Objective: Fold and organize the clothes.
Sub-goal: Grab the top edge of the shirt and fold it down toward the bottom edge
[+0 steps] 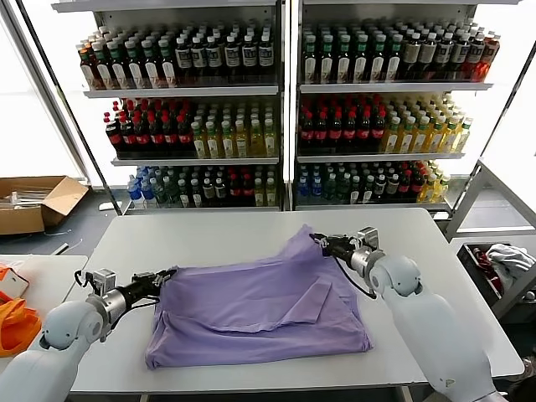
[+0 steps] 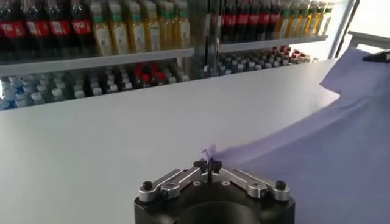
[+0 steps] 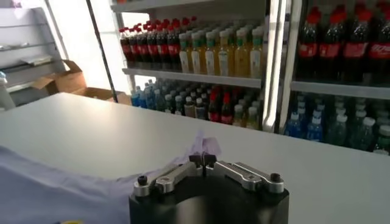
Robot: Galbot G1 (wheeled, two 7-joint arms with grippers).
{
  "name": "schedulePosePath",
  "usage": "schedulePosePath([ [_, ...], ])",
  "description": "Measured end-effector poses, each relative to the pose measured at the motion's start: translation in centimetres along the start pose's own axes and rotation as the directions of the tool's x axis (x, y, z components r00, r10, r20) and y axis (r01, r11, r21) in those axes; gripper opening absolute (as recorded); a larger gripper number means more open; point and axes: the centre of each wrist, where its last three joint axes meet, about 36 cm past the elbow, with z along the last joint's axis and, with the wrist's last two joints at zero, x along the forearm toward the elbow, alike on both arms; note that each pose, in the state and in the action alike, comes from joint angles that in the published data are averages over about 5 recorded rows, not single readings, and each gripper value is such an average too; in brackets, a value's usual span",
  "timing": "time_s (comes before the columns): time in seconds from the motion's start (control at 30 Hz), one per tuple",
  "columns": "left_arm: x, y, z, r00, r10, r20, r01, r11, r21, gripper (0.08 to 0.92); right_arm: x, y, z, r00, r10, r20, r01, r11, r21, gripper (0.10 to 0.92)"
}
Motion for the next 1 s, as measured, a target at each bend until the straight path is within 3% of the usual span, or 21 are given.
schedulePosePath([
  [0.3, 3.5, -3.6, 0.0, 0.9995, 0.009, 0.029, -0.008, 1.000, -0.026, 0.086, 7.6, 2.1, 2.3, 0.999, 0.002, 0.037, -0.002, 1.000, -0.005, 0.106],
  [0.83, 9.5, -9.8, 4.3, 0.9990, 0.003, -0.045, -0.004, 0.999, -0.033, 0.092, 15.7, 6.2, 8.3, 0.998, 0.037, -0.042, -0.037, 0.999, 0.002, 0.106],
  [1.0, 10.3, -11.0, 5.2, 0.9981, -0.006, -0.061, 0.004, 0.999, -0.035, 0.185, 16.6, 7.0, 8.8, 0.997, 0.056, -0.056, -0.055, 0.998, 0.021, 0.155],
])
